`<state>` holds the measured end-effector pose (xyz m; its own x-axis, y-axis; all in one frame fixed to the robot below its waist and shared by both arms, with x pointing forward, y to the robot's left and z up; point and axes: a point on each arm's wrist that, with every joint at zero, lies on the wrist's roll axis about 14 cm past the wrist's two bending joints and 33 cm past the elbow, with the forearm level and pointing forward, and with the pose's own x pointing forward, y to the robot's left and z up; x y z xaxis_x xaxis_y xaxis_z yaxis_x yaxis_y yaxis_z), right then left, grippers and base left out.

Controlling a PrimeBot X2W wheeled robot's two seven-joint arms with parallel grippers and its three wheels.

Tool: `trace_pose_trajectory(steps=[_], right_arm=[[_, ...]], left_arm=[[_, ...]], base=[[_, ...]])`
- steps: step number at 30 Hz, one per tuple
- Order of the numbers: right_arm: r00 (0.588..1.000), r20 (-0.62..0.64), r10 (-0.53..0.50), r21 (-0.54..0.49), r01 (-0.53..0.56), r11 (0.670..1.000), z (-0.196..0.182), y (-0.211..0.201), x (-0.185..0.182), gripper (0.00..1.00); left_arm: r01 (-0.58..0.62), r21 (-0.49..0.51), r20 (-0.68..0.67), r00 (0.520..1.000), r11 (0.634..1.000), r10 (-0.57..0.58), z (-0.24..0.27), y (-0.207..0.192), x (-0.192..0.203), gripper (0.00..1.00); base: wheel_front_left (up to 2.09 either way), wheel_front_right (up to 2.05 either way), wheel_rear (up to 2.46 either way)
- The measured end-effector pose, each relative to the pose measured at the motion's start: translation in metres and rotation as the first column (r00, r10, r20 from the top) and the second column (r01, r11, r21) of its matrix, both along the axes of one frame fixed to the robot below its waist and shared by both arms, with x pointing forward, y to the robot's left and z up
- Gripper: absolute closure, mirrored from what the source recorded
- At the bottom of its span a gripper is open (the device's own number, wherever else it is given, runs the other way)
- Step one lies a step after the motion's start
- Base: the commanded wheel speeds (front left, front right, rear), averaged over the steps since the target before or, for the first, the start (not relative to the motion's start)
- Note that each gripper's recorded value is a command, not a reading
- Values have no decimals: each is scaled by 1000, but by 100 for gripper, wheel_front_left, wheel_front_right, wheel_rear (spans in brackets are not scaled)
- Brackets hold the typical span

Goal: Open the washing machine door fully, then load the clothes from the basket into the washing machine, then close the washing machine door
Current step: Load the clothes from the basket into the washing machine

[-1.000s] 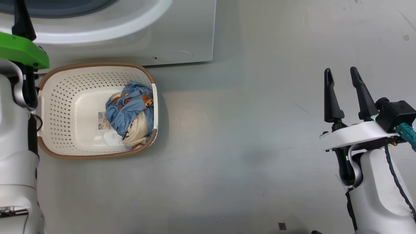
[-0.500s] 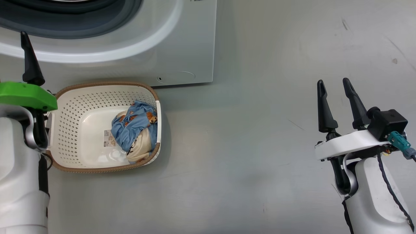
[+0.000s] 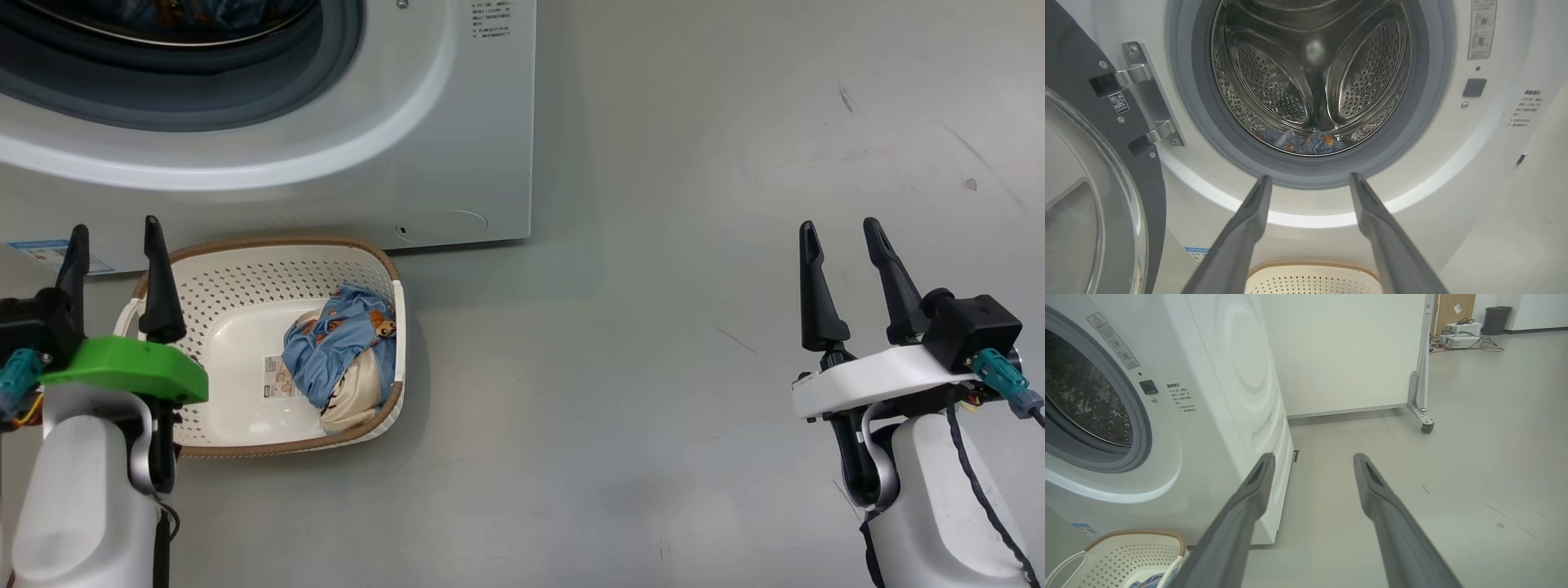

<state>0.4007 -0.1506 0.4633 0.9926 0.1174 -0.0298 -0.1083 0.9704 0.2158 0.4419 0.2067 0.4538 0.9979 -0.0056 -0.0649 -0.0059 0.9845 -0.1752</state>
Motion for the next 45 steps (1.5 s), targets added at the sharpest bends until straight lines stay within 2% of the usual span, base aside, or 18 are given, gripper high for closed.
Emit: trace_pose_trajectory(steps=[5, 17, 45], right_arm=[[1000, 13, 9, 2, -9, 1000, 5, 3, -2, 0], [1000, 31, -4, 2, 4, 1000, 13, -1, -18, 0], [999, 49, -7, -12, 8, 1000, 18, -2, -20, 0]], left_arm=[[5, 31, -9, 1000, 1000, -4, -2, 2, -18, 0], [-4, 24, 3, 1000, 1000, 4, 3, -5, -53, 0], [-27, 16, -2, 1000, 1000, 27, 2, -3, -78, 0]], base=[[0, 0, 0], [0, 0, 0], [0, 0, 0]])
